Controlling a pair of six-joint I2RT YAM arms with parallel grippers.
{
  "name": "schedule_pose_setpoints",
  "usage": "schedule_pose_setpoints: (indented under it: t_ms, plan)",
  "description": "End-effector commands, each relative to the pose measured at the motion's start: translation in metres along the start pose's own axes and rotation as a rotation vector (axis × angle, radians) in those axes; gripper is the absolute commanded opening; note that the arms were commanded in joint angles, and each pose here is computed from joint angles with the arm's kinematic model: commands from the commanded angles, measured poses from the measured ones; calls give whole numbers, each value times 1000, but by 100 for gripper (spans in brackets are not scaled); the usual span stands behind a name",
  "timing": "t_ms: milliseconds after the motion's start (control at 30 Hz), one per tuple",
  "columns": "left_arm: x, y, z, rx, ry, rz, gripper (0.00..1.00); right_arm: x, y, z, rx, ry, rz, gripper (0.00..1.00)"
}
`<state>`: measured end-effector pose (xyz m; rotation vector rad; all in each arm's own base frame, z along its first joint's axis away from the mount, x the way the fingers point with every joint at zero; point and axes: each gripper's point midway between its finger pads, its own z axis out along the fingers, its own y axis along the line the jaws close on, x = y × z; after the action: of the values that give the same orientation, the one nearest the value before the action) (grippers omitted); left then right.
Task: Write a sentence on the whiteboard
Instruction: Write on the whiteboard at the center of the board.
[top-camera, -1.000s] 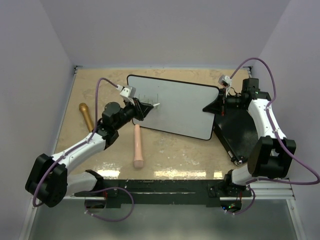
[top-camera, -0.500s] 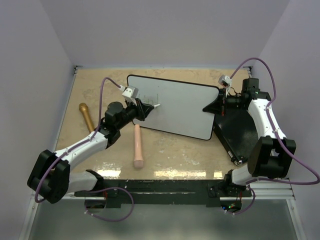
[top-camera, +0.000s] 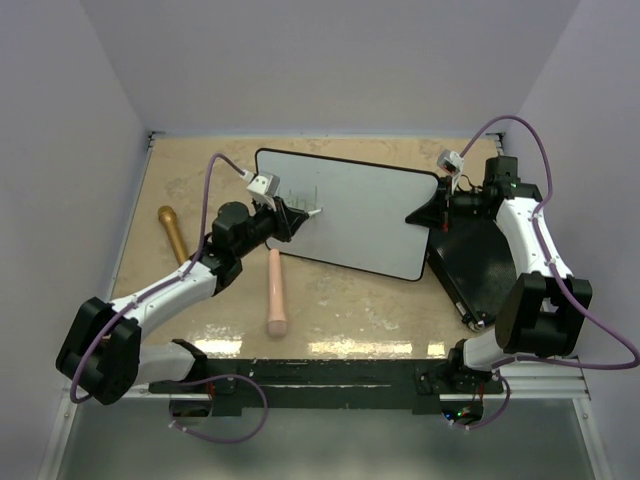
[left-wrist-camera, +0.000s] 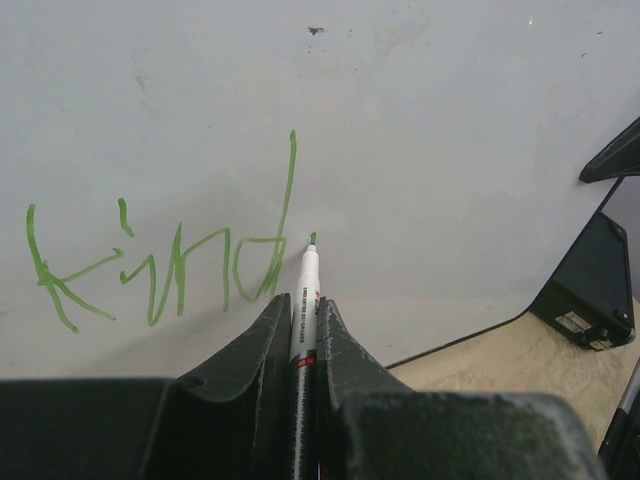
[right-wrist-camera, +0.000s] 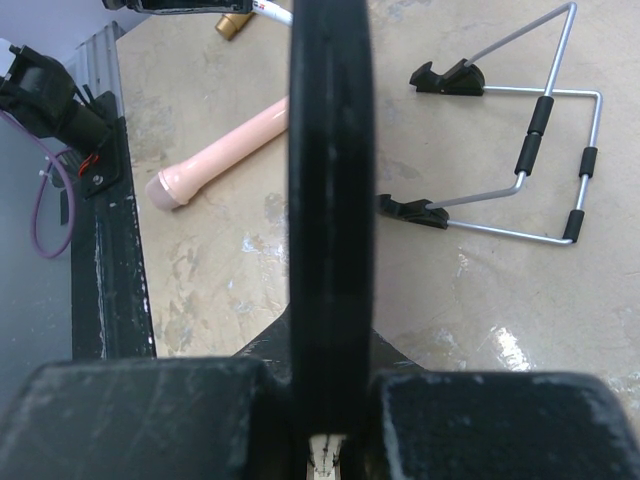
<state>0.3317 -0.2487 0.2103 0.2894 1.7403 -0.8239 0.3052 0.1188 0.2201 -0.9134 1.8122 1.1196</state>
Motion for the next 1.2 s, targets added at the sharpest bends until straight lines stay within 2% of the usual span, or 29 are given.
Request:
schedule_pose_setpoints:
  t_ms: [0, 233, 567, 1167]
  plan:
    - [-2, 4, 3, -24, 6, 28, 0, 0, -5, -2, 35, 34, -62, 0]
    - [18, 8, -4, -28, 46, 6, 0, -1, -4, -2, 36, 33, -64, 0]
    - [25, 7, -5, -23, 71, -6, 0, -1, -4, -2, 35, 33, -66, 0]
    - [-38, -8, 8, -13, -58, 15, 0, -2, -2, -2, 32, 32, -66, 0]
